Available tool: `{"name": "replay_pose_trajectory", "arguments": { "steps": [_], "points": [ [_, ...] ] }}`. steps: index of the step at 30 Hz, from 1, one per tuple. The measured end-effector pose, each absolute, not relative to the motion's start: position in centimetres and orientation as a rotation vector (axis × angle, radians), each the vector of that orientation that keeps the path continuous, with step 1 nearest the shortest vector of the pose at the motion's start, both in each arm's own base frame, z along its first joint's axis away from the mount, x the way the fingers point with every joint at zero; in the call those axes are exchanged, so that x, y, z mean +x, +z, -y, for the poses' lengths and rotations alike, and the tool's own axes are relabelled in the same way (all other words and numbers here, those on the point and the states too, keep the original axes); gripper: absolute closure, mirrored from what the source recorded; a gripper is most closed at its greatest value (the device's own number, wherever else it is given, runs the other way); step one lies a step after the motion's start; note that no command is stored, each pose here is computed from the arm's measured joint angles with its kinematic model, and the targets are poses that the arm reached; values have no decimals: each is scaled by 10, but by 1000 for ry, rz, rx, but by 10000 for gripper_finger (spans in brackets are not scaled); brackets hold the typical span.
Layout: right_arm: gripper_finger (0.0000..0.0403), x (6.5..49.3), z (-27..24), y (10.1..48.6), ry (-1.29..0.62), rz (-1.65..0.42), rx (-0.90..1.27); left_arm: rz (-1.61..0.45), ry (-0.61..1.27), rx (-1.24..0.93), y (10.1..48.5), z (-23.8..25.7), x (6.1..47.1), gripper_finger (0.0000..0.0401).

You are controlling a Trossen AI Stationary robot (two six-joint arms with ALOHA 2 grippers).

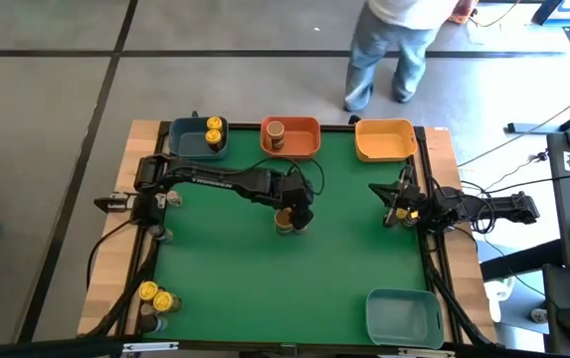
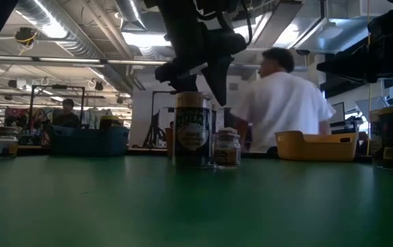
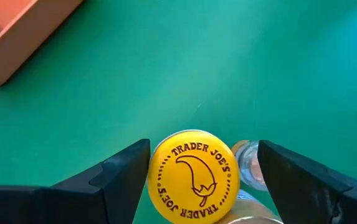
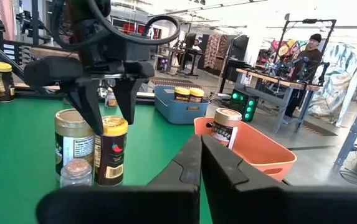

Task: Sort spices by type
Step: Put the yellow seasoning bottle into the blue bin

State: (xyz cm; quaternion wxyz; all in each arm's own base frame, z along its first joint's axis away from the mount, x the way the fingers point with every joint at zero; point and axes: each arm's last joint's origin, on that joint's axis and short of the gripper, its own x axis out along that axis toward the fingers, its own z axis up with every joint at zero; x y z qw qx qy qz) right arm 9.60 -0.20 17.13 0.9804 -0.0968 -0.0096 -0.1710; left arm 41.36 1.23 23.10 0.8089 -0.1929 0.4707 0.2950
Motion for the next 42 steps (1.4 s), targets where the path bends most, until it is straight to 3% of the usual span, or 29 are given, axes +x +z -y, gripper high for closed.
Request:
{"name": "replay_pose_trajectory", "arguments": {
  "steps": [21,31,42],
  "points": [
    [391,96,2,171,-338,20,-191,-1133,567,-418,216,-34,412,109],
    [391,96,2,171,-346,19,-195,-1144,534,-368,215,-36,413,175],
    [391,96,2,171,-347,19,-196,-1139,550,-333,221,-36,411,178]
  ]
}}
